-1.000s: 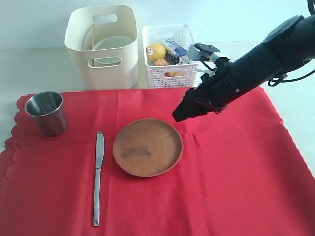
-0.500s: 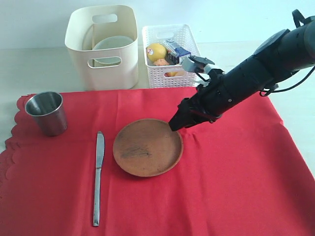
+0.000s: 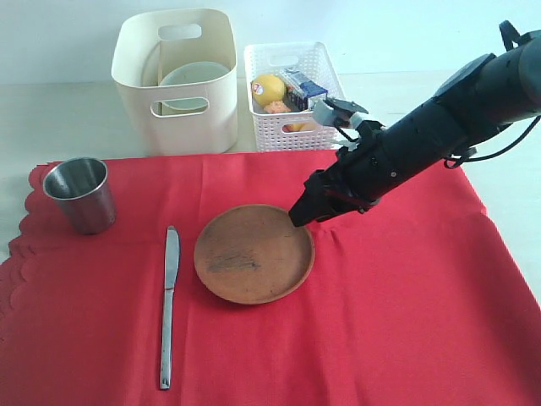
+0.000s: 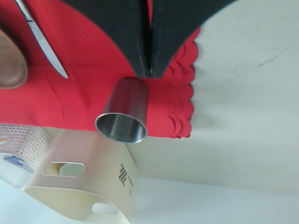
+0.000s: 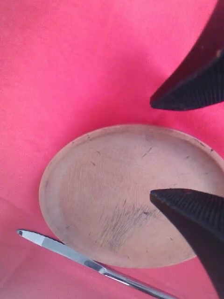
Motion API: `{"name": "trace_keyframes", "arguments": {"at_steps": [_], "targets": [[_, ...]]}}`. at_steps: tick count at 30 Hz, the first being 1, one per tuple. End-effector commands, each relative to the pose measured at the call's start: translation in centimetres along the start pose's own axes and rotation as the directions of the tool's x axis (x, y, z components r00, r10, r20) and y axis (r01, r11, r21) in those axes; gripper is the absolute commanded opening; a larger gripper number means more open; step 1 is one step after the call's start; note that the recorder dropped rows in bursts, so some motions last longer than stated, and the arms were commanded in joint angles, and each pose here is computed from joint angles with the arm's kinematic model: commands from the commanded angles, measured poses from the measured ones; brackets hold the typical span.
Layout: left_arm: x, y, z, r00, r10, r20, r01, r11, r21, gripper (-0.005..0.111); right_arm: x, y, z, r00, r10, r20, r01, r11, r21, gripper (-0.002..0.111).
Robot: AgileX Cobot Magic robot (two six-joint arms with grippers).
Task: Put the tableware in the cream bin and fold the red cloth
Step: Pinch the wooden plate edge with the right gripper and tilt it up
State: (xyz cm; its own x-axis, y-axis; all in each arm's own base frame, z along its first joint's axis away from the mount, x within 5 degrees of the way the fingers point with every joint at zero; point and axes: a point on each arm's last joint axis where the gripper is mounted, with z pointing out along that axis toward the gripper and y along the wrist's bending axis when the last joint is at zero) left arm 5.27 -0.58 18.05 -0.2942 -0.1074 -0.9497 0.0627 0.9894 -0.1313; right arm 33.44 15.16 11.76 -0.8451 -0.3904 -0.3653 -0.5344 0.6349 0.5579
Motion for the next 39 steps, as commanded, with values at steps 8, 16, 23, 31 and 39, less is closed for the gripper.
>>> {"name": "trace_keyframes", "arguments": {"at_steps": [8, 16, 23, 31, 39], "targets": [[0.0, 0.0, 0.0, 1.0, -0.011, 0.01, 0.011, 1.0, 0.003, 0.0, 0.7, -0.1, 0.6, 0.999, 0.0, -0.043, -0.001, 0.999, -0.032, 0.049], [0.0, 0.0, 0.0, 1.0, -0.011, 0.01, 0.011, 1.0, 0.003, 0.0, 0.5, -0.1, 1.8, 0.996, 0.0, -0.087, -0.01, 0.994, -0.11, 0.049], [0.0, 0.0, 0.0, 1.0, -0.011, 0.01, 0.011, 1.0, 0.003, 0.0, 0.4, 1.4, 3.4, 0.993, -0.057, -0.101, 0.05, 0.996, -0.069, 0.049], [0.0, 0.0, 0.0, 1.0, -0.011, 0.01, 0.011, 1.0, 0.003, 0.0, 0.4, 0.6, 3.6, 0.994, -0.024, -0.11, 0.029, 0.999, 0.037, 0.049], [0.0, 0.0, 0.0, 1.0, -0.011, 0.01, 0.011, 1.0, 0.003, 0.0, 0.6, -0.4, 4.8, 0.993, 0.004, -0.119, 0.002, 0.999, 0.044, 0.039]]}}
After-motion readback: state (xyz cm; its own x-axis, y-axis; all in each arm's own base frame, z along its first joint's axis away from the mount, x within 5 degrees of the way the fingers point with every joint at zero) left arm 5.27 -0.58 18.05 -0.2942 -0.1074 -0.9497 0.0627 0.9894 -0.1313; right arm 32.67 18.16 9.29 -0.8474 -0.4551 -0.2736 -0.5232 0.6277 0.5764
